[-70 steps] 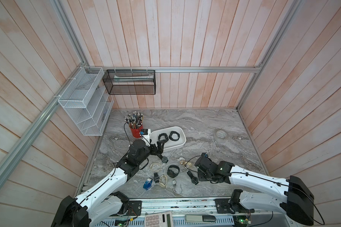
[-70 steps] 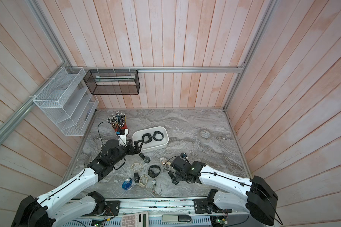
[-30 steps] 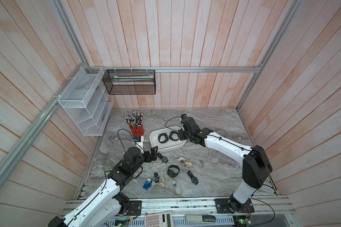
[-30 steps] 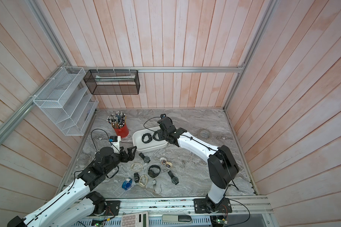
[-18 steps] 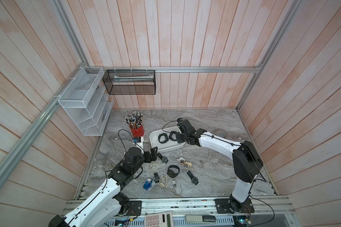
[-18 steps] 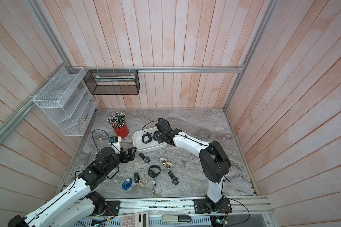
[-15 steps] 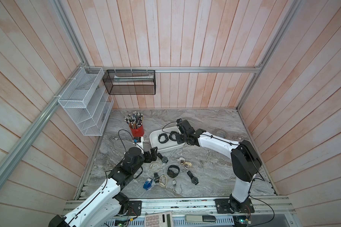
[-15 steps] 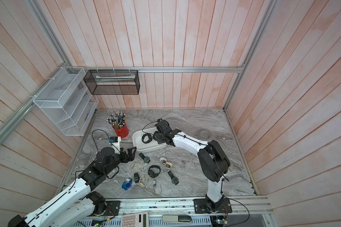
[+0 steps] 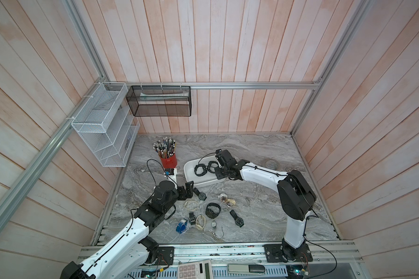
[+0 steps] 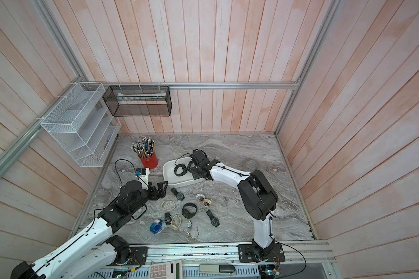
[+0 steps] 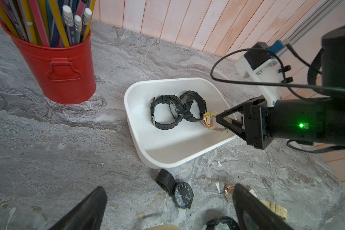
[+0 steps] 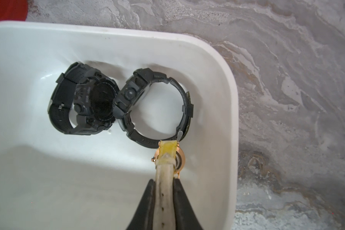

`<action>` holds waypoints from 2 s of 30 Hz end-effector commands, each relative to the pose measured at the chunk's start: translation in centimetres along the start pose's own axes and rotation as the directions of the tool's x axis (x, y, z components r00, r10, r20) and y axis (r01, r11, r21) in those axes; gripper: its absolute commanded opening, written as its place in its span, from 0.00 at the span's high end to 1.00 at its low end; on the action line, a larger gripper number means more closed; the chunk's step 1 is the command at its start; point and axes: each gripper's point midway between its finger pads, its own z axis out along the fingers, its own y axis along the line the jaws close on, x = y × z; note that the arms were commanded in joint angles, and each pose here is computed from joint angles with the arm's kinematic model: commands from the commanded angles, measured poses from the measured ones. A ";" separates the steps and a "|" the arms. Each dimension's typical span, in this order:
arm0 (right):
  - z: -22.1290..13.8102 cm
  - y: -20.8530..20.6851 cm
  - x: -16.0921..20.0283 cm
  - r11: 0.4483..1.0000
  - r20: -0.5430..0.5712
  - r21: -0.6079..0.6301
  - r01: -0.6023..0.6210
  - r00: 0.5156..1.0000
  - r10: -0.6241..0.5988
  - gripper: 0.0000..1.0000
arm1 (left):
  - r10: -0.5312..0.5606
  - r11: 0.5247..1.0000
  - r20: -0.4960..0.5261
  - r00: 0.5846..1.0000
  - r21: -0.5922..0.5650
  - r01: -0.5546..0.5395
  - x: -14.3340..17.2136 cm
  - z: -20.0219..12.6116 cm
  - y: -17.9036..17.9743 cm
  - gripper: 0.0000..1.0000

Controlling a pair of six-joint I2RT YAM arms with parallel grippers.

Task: Put the watch into the storage box
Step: Place the watch in the storage box, then pick up the watch at the center of the board.

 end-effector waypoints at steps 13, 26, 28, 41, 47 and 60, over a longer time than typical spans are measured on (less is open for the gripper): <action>-9.3 0.3 -7.0 0.991 0.256 -0.123 -0.048 0.963 0.078 0.25 | -0.052 0.999 -0.084 0.995 -0.012 0.051 2.0 0.2 0.3 0.03; -14.4 -3.0 -5.8 0.968 0.483 -0.211 -0.136 0.847 0.224 0.08 | -0.114 0.993 -0.127 0.985 0.006 0.116 3.1 -0.1 0.0 0.08; -14.5 -3.3 -5.7 0.971 0.486 -0.194 -0.138 0.847 0.217 0.08 | -0.127 0.991 -0.147 0.981 0.026 0.132 3.6 0.0 -0.4 0.11; -13.1 -3.9 -4.7 0.971 0.441 -0.168 -0.171 0.868 0.229 0.08 | -0.081 0.997 -0.306 0.949 -0.028 0.076 7.8 0.6 -2.1 0.34; -12.9 -4.1 -4.4 0.972 0.435 -0.158 -0.176 0.871 0.228 0.08 | -0.013 0.999 -0.356 0.934 -0.032 0.002 9.0 1.4 -3.5 0.38; -12.4 -4.5 -3.8 0.975 0.426 -0.135 -0.176 0.878 0.218 0.08 | 0.006 0.997 -0.457 0.890 -0.068 -0.042 11.4 2.8 -3.5 0.51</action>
